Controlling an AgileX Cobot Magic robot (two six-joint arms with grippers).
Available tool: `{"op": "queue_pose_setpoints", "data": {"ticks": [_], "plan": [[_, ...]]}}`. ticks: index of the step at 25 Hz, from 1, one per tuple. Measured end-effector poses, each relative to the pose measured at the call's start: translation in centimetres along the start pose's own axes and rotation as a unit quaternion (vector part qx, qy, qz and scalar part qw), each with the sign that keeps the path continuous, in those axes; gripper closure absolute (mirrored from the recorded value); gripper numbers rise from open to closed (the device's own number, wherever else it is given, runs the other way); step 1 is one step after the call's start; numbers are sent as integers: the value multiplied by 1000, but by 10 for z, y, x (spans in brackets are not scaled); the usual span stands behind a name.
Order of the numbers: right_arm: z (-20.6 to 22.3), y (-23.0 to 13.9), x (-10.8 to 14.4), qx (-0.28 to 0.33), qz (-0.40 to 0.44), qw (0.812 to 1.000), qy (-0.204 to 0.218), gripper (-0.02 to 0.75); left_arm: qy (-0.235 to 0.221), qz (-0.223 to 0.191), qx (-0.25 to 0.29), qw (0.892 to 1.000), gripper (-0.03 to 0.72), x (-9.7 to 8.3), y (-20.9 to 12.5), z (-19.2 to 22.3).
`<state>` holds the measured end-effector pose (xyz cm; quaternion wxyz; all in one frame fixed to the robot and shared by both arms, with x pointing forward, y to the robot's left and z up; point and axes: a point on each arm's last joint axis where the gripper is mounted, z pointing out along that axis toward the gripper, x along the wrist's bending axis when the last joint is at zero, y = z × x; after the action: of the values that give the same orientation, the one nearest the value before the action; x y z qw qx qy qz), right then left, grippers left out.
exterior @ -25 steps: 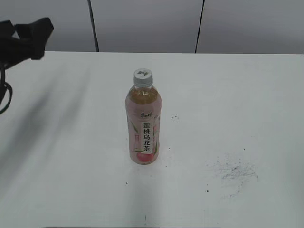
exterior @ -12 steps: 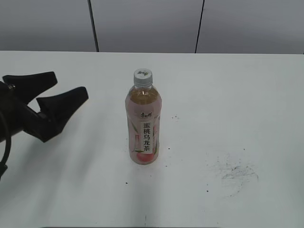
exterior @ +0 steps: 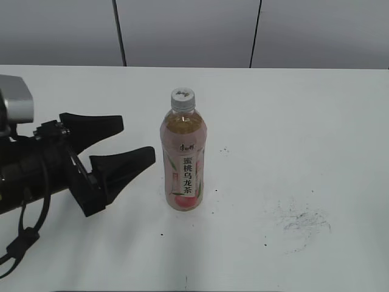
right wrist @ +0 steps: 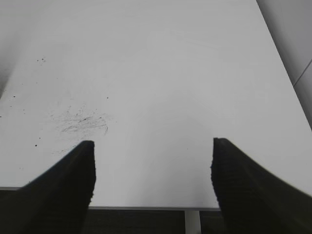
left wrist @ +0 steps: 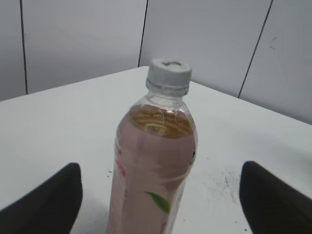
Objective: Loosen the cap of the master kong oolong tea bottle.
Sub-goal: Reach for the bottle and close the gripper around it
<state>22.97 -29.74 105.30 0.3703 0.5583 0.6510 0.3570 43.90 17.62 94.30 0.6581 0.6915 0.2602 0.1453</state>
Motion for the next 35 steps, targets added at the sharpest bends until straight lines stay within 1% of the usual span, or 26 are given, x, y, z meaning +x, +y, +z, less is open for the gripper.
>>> {"op": "queue_pose_setpoints", "data": {"ticks": [7, 13, 18, 25, 31, 35], "plan": [[0, 0, 0, 0, 0, 1000, 0, 182, -24, -3, 10, 1000, 100, 3, -6, 22], [0, 0, 0, 0, 0, 1000, 0, 182, -41, 7, 2, 999, 100, 7, -4, 43], [0, 0, 0, 0, 0, 1000, 0, 182, -55, 5, 9, 998, 100, 8, -10, 58], [0, 0, 0, 0, 0, 1000, 0, 182, -70, 11, 3, 997, 100, 10, -12, 80], [0, 0, 0, 0, 0, 1000, 0, 182, -77, 21, -2, 997, 100, 12, -9, 93], [0, 0, 0, 0, 0, 1000, 0, 182, -74, 28, 1, 997, 100, 17, -8, 100]]}}
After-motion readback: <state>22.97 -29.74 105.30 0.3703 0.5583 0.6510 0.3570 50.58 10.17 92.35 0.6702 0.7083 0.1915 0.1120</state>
